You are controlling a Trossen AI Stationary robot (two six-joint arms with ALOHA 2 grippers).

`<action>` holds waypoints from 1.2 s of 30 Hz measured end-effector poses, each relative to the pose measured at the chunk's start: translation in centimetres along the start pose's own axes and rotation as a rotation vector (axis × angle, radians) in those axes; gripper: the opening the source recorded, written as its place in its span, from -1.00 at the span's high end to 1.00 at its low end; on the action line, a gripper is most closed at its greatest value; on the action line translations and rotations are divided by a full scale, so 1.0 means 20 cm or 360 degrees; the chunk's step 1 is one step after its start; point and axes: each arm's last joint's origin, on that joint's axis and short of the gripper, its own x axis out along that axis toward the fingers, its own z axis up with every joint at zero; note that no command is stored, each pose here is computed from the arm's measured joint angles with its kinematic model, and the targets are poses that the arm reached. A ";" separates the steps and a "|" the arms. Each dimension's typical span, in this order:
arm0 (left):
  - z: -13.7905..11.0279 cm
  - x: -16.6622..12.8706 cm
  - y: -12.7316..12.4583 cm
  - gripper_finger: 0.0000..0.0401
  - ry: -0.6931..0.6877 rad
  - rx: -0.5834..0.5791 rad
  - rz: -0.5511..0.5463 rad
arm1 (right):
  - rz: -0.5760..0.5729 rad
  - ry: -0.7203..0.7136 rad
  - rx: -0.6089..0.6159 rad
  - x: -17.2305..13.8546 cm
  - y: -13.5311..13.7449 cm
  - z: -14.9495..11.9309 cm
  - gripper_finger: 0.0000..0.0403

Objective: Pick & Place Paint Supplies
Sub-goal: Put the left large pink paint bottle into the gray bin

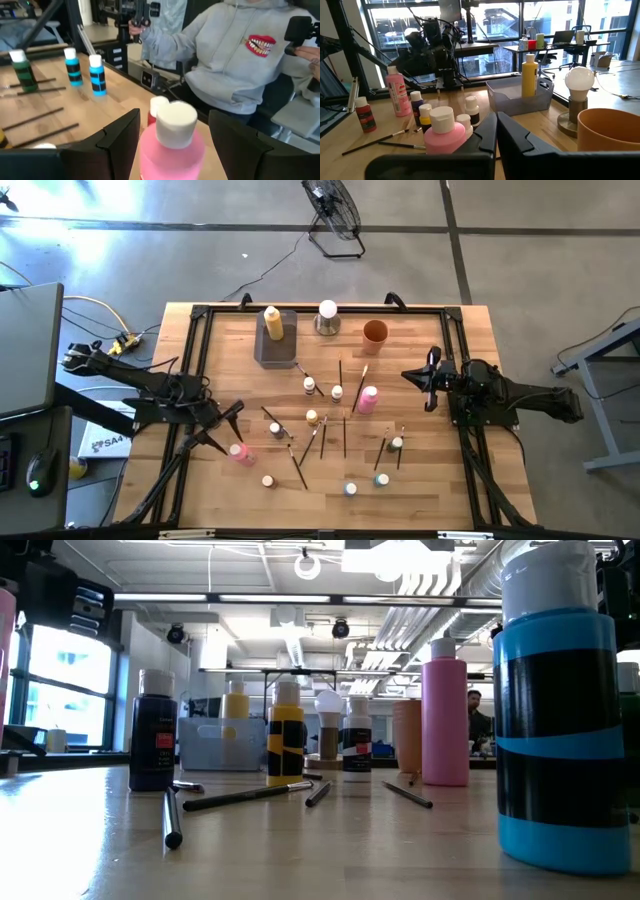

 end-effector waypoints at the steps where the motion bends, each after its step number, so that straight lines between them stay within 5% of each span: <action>1: 0.00 0.00 0.00 -0.17 -0.0005 0.0016 -0.0002 | 0.0000 0.0000 0.0000 0.00 0.00 0.00 0.98; 36: -0.02 0.11 0.00 -0.17 0.0017 0.0036 -0.0143 | -0.0001 0.0000 0.0000 0.00 0.00 0.00 0.98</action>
